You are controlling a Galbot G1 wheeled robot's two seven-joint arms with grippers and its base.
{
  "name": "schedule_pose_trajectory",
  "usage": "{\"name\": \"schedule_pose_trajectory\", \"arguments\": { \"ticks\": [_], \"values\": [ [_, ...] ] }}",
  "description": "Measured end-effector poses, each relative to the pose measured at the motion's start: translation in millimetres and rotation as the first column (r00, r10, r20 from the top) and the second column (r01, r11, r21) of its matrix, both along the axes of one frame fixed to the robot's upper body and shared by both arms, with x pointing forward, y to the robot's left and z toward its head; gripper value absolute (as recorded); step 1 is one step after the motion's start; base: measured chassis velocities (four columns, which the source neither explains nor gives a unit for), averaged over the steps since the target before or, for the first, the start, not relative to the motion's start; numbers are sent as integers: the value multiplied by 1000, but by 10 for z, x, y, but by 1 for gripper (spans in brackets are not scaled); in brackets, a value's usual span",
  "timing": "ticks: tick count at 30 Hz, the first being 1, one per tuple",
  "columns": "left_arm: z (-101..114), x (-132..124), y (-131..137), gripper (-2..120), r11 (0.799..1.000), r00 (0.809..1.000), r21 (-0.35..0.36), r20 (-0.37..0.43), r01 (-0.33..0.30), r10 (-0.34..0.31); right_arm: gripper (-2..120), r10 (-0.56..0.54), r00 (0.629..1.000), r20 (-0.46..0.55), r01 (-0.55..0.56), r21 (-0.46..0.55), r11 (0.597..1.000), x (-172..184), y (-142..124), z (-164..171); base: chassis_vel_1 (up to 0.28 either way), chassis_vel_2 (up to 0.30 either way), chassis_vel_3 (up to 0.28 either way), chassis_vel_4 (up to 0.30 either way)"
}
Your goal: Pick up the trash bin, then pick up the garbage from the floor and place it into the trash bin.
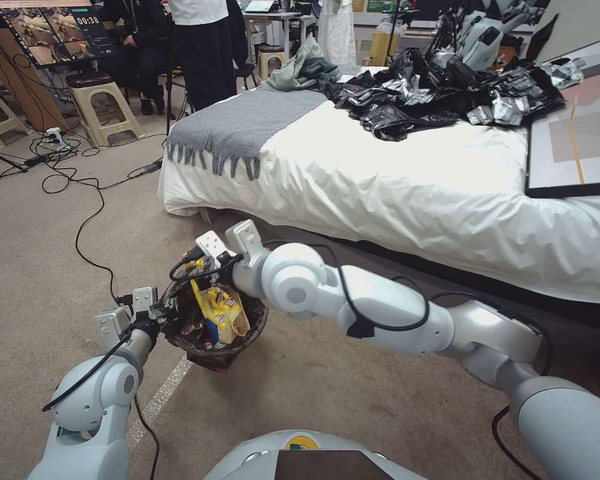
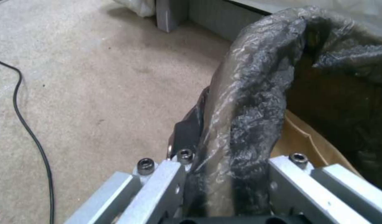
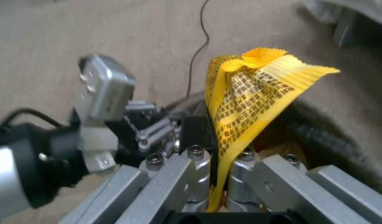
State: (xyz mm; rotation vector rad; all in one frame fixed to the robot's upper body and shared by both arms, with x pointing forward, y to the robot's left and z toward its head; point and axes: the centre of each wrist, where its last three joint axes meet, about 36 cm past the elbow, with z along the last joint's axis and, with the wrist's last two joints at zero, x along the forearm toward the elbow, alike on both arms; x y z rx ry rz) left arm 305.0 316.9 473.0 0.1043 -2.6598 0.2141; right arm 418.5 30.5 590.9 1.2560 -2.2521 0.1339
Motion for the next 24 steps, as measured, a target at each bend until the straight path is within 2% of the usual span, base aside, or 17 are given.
{"name": "schedule_pose_trajectory", "arguments": {
  "ticks": [11,17,18,21,22,24],
  "values": [
    [-14,11,-3,5,1000,1000,-1,-2,0,0,-1,-21,998,-51,19,-45,999,65,140,-340,0,0,0,0],
    [-20,8,8,5,1000,1000,-1,-4,-2,2,23,-55,997,-50,52,-44,998,127,178,-472,0,0,0,0],
    [-20,8,8,5,1000,1000,-1,-4,-2,2,23,-55,997,-50,52,-44,998,127,178,-472,0,0,0,0],
    [-19,6,13,5,1000,1000,-1,-4,-3,3,38,-68,996,-52,67,-30,997,174,189,-468,0,0,0,0],
    [-19,6,13,5,1000,1000,-1,-4,-3,3,38,-68,996,-52,67,-30,997,174,189,-468,0,0,0,0],
    [-22,9,18,5,1000,1000,0,-4,-4,4,47,-75,996,-49,74,-21,997,196,193,-452,0,0,0,0]
  ]
}}
